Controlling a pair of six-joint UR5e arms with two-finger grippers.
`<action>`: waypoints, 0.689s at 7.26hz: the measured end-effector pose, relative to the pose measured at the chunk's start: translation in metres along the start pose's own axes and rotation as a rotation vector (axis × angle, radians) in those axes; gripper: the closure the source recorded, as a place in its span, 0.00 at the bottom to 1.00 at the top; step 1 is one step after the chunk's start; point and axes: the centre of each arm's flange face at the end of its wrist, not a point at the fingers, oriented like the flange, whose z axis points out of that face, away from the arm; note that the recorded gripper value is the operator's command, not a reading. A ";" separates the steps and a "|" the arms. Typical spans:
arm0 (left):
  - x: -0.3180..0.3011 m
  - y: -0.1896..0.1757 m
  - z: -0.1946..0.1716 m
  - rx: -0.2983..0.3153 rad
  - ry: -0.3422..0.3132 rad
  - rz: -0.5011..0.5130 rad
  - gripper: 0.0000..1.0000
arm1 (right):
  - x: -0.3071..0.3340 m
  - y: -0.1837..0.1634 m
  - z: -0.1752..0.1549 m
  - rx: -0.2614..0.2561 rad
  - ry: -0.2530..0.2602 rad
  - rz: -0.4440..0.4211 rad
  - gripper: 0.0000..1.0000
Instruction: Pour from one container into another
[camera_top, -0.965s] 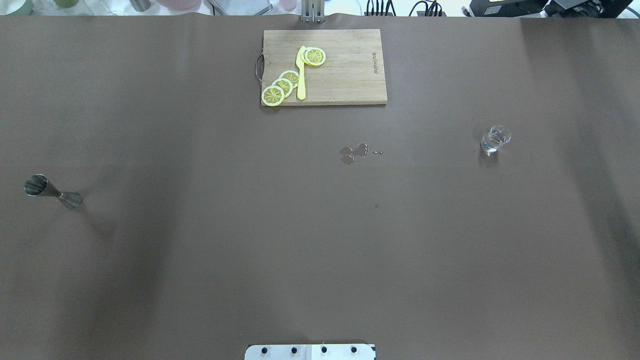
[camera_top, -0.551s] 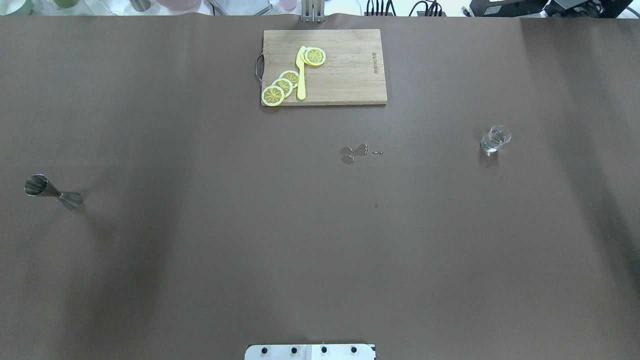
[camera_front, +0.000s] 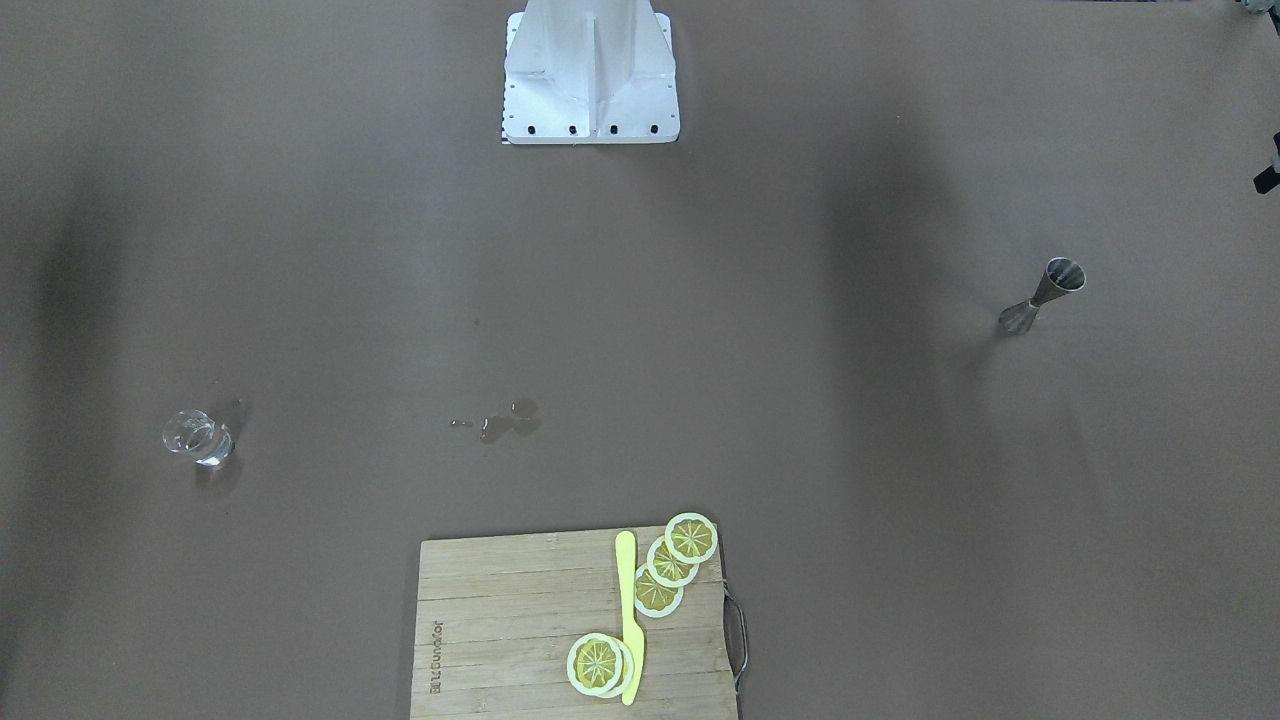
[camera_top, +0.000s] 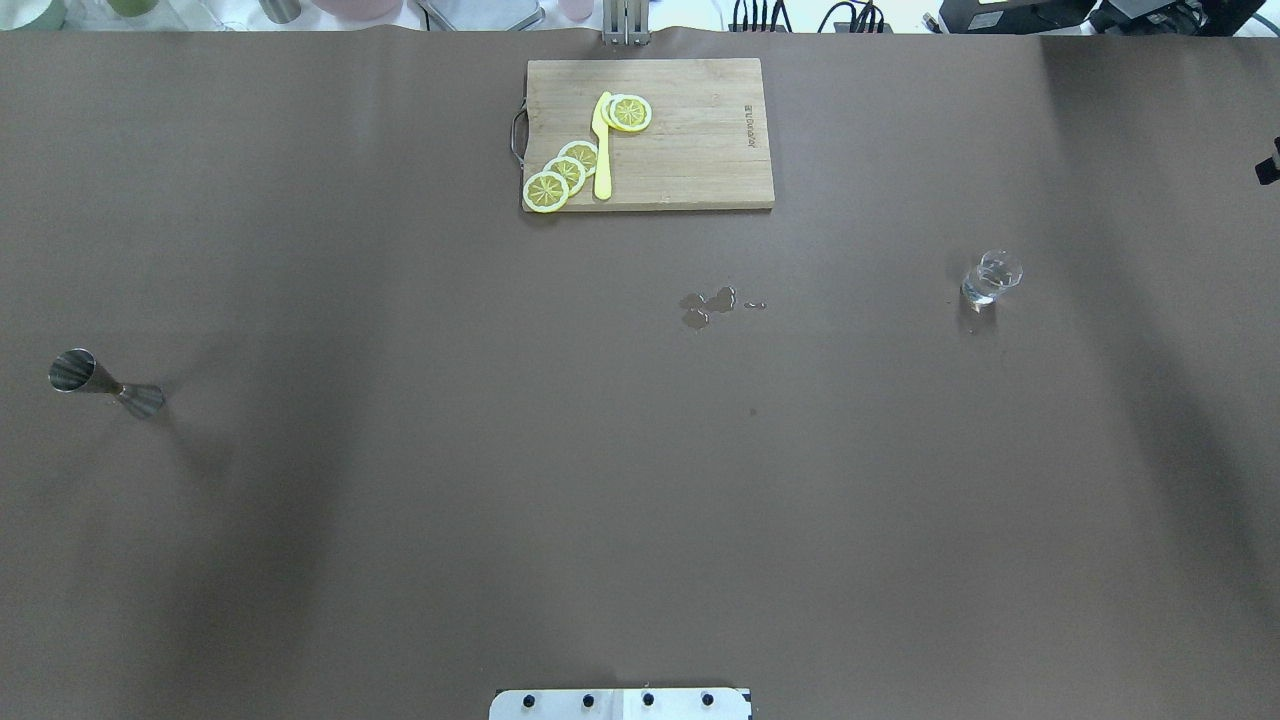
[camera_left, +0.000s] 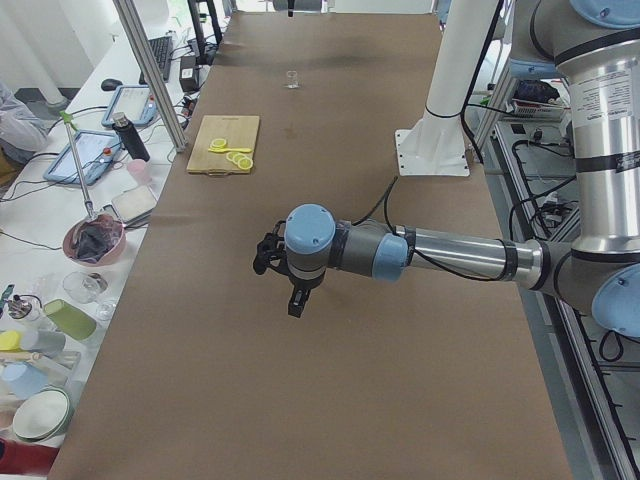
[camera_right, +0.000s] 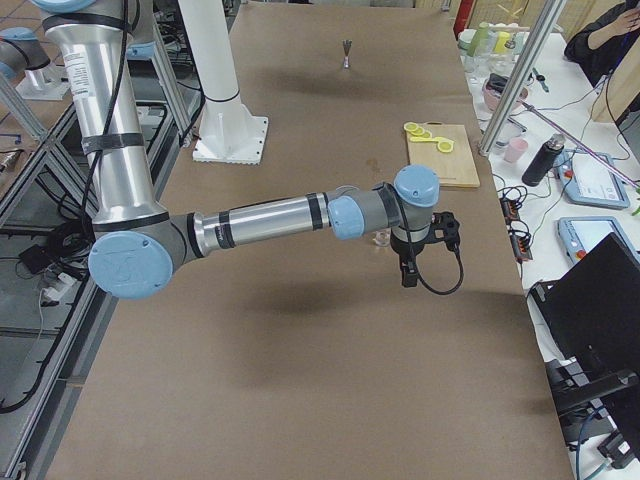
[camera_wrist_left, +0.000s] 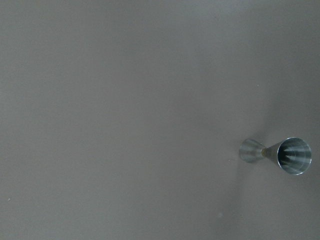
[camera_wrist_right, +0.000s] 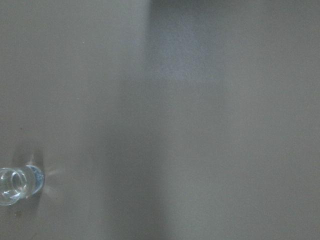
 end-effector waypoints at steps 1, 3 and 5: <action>0.004 -0.002 0.002 0.002 0.006 0.004 0.01 | -0.025 -0.011 0.001 0.003 -0.007 -0.045 0.00; 0.016 -0.006 0.012 -0.001 0.020 -0.034 0.01 | -0.081 -0.022 0.013 0.039 -0.051 -0.188 0.00; 0.032 -0.009 0.026 -0.020 0.043 -0.028 0.01 | -0.118 -0.017 0.027 0.046 -0.161 -0.293 0.00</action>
